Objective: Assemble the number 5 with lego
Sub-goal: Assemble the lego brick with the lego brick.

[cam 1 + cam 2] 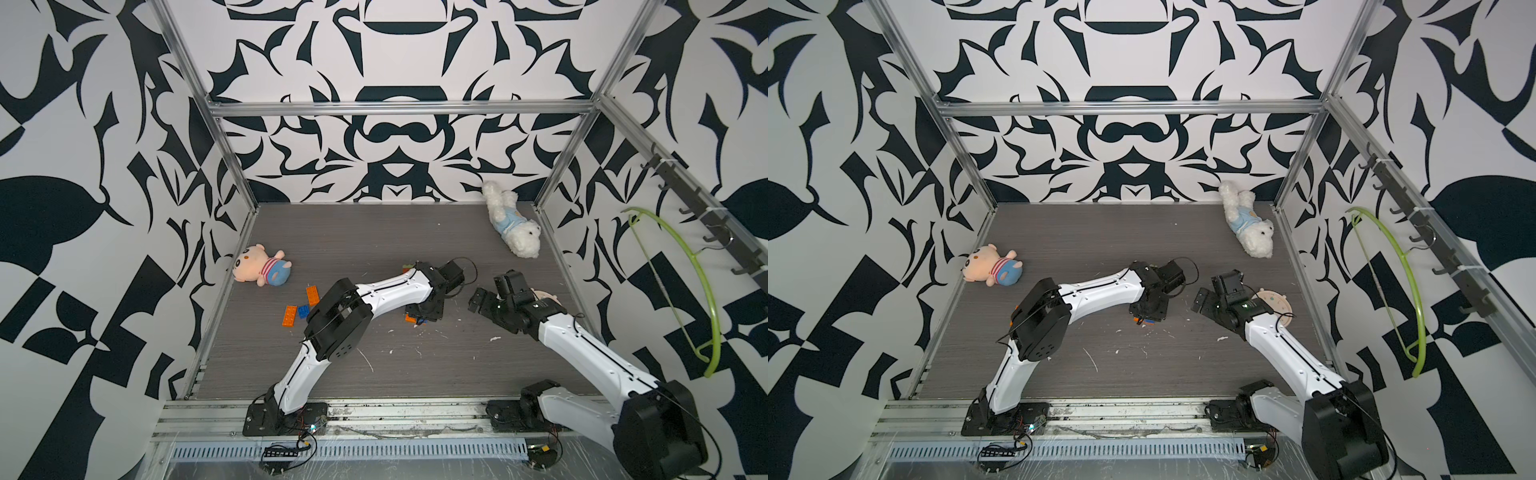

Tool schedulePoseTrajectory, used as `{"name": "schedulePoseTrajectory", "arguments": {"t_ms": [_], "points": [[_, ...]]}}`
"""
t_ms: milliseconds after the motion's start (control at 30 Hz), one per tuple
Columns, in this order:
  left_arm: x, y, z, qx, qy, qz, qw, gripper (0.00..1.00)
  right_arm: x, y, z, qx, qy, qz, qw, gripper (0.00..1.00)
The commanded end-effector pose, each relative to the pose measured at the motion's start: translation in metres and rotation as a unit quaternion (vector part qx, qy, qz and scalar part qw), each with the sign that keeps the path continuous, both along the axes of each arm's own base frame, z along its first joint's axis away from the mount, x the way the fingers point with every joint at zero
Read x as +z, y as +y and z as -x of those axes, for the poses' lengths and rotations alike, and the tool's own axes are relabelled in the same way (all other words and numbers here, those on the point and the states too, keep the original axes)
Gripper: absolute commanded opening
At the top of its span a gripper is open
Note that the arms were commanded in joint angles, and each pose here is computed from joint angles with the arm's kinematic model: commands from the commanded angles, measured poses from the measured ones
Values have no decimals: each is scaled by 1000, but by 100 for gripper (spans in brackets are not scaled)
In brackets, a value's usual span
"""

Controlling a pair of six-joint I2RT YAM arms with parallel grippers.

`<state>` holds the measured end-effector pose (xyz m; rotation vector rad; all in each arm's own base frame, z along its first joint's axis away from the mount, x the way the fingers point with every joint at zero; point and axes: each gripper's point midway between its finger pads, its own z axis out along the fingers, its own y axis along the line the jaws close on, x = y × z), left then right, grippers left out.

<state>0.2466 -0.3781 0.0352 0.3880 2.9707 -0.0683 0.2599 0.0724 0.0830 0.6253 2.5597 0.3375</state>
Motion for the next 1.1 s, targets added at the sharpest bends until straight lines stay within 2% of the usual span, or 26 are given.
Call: {"name": "schedulePoseTrajectory", "arguments": {"t_ms": [0, 300, 567, 833, 1067], "points": [[-70, 38, 46, 6, 113, -84, 990, 30, 5, -7, 2, -9, -8, 12, 1000, 100], [-79, 60, 46, 25, 88, -146, 985, 30, 4, -7, 0, -12, -5, 12, 1000, 100], [-89, 58, 48, 55, 83, -123, 987, 29, 6, -7, 0, -13, -7, 11, 1000, 100], [-69, 45, 32, 66, 53, -86, 993, 28, 6, -4, -1, -9, -4, 8, 1000, 100], [-39, 61, 5, 99, 13, -67, 993, 29, 9, 9, -10, 20, -3, -9, 1000, 100]]}}
